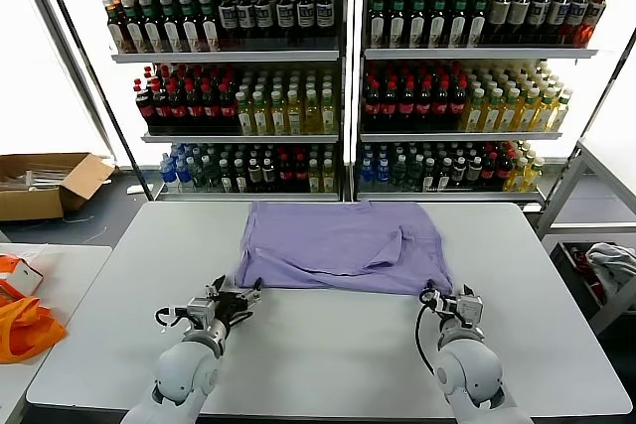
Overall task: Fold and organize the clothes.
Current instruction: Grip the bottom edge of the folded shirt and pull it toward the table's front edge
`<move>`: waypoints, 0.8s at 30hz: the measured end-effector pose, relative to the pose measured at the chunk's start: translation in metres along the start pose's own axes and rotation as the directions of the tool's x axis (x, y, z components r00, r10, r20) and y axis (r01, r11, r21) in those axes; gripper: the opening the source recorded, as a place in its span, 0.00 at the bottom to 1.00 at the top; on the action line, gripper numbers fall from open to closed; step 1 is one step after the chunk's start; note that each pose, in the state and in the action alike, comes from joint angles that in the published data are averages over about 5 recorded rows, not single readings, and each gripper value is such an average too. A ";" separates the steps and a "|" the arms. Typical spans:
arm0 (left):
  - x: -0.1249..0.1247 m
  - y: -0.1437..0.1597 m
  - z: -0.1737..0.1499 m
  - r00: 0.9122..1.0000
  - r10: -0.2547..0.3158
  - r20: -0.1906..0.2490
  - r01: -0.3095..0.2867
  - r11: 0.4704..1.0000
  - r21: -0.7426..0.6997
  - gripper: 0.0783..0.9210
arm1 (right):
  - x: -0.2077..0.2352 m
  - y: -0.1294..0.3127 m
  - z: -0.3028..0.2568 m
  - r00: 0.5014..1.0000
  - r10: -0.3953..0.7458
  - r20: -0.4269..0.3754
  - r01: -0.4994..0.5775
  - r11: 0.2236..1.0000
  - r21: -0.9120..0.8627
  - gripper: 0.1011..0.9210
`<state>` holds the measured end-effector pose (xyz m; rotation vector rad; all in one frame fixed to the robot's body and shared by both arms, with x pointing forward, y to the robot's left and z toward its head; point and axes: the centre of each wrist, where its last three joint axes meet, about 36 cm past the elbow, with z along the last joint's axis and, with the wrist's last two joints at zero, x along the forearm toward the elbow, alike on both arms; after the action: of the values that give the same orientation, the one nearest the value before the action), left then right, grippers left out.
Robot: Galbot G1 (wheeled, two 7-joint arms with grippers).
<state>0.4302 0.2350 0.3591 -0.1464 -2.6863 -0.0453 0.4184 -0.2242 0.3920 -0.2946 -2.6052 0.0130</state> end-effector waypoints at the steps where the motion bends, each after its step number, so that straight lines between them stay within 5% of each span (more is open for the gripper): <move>1: 0.001 0.000 0.000 1.000 0.001 -0.001 -0.001 1.000 -0.002 0.66 | 0.000 0.000 0.001 1.000 -0.002 -0.001 0.002 1.000 0.001 0.52; 14: 0.005 -0.003 0.003 1.000 0.012 -0.002 -0.012 1.000 -0.015 0.24 | 0.005 -0.003 0.007 1.000 -0.012 -0.014 0.012 1.000 -0.005 0.06; 19: 0.009 -0.001 0.003 1.000 0.014 0.004 -0.014 1.000 -0.022 0.07 | 0.011 -0.005 0.007 1.000 -0.018 -0.007 0.018 1.000 -0.004 0.02; 24: 0.016 -0.002 0.001 1.000 0.014 0.015 -0.014 0.999 -0.033 0.01 | 0.026 -0.005 0.003 1.000 -0.025 0.013 0.025 1.000 -0.003 0.02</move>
<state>0.4151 0.2347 0.3652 -0.1768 -2.7009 -0.0846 0.3941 -0.2232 0.4019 -0.2639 -2.6217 0.0024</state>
